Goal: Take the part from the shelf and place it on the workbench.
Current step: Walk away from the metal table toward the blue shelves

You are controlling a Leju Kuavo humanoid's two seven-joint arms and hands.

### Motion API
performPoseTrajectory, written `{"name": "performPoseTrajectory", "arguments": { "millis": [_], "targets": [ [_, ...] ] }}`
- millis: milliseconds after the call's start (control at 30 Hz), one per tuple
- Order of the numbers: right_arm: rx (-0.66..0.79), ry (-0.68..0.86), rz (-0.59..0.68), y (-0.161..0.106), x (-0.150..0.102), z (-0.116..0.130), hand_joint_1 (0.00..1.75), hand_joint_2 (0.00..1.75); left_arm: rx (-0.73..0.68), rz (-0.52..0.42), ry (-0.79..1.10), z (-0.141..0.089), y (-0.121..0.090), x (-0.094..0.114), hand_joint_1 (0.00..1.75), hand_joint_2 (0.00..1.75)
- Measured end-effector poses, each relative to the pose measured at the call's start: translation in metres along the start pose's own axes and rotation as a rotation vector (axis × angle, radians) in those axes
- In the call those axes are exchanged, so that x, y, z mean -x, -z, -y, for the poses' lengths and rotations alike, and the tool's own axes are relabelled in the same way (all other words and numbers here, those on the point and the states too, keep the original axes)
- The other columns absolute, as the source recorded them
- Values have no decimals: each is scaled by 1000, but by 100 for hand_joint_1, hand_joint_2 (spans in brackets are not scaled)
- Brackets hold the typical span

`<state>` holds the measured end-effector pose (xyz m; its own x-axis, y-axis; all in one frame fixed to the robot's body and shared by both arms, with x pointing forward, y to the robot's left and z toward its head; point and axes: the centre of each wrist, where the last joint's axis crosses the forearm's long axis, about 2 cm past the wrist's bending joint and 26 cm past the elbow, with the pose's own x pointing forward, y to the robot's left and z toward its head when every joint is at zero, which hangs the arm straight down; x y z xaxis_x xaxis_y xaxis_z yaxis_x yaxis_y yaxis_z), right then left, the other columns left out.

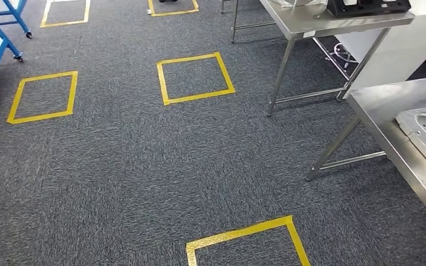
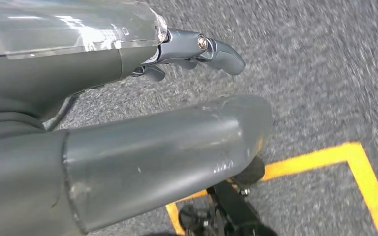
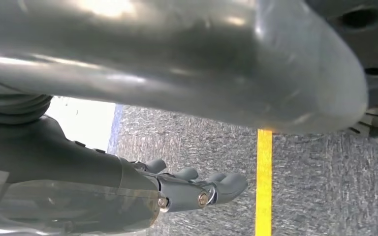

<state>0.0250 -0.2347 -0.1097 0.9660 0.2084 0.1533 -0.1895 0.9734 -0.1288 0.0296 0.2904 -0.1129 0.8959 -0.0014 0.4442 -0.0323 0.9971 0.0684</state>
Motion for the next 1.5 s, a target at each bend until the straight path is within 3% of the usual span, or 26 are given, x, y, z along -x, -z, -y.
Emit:
{"name": "performPoseTrajectory", "arguments": {
  "millis": [1500],
  "targets": [
    [6,10,2,0,4,3,0,0,-2,4,19,2,0,-1,0,0]
  ]
}}
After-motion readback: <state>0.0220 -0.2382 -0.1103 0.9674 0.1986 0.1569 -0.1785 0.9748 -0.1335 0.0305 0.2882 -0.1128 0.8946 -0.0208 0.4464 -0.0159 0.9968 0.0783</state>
